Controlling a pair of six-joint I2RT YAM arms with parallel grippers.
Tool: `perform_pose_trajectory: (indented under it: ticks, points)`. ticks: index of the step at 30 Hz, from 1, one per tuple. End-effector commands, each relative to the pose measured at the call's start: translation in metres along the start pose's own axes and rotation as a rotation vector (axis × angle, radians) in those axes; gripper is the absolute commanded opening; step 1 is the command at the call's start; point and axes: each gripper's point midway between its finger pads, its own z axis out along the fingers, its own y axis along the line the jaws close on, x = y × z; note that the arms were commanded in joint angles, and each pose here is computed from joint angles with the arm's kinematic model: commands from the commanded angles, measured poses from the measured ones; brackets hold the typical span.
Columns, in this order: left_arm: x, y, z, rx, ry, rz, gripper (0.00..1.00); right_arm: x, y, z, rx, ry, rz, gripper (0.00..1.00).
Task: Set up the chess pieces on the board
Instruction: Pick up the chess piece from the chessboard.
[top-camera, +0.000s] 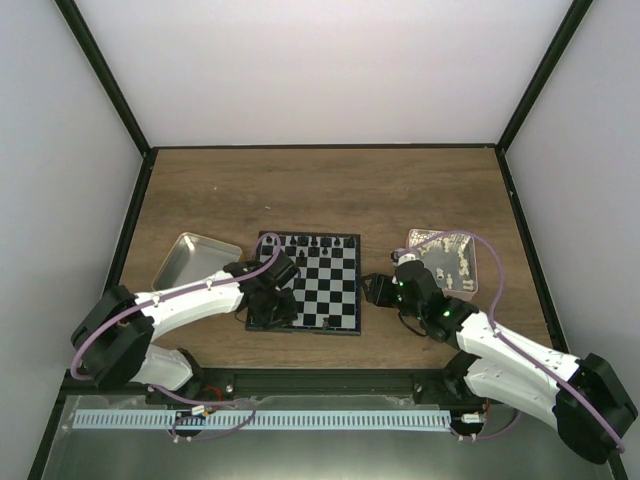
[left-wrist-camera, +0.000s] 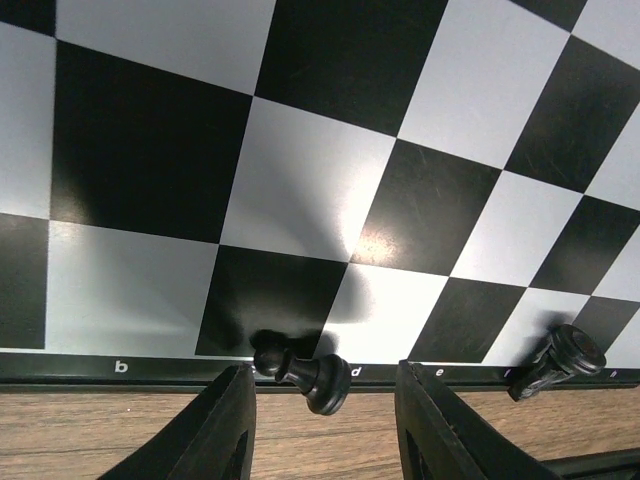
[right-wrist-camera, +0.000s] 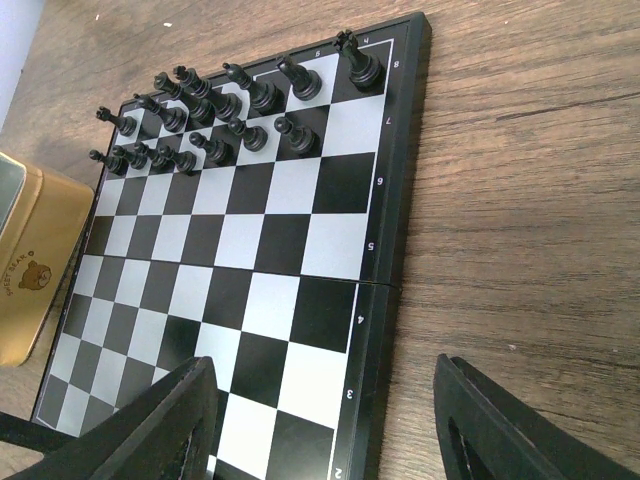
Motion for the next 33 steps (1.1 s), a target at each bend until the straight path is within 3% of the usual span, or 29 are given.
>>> perform_pose_trajectory:
  ticks: [1, 22, 28, 33]
  points:
    - [0.001, -0.01, -0.001, 0.023, 0.016, 0.008, 0.4, -0.008, 0.001, -0.001, 0.003, -0.035, -0.004, 0.61]
    - [-0.005, -0.017, 0.006, 0.011, 0.01, 0.036, 0.29, -0.007, -0.004, -0.003, 0.017, -0.041, -0.006, 0.61]
    - [-0.01, -0.019, 0.006, -0.005, -0.004, 0.056, 0.21, -0.008, -0.005, -0.004, 0.02, -0.046, -0.005, 0.61]
    - [-0.008, -0.022, 0.006, -0.005, 0.004, 0.096, 0.22, -0.008, -0.005, -0.004, 0.02, -0.047, -0.002, 0.61]
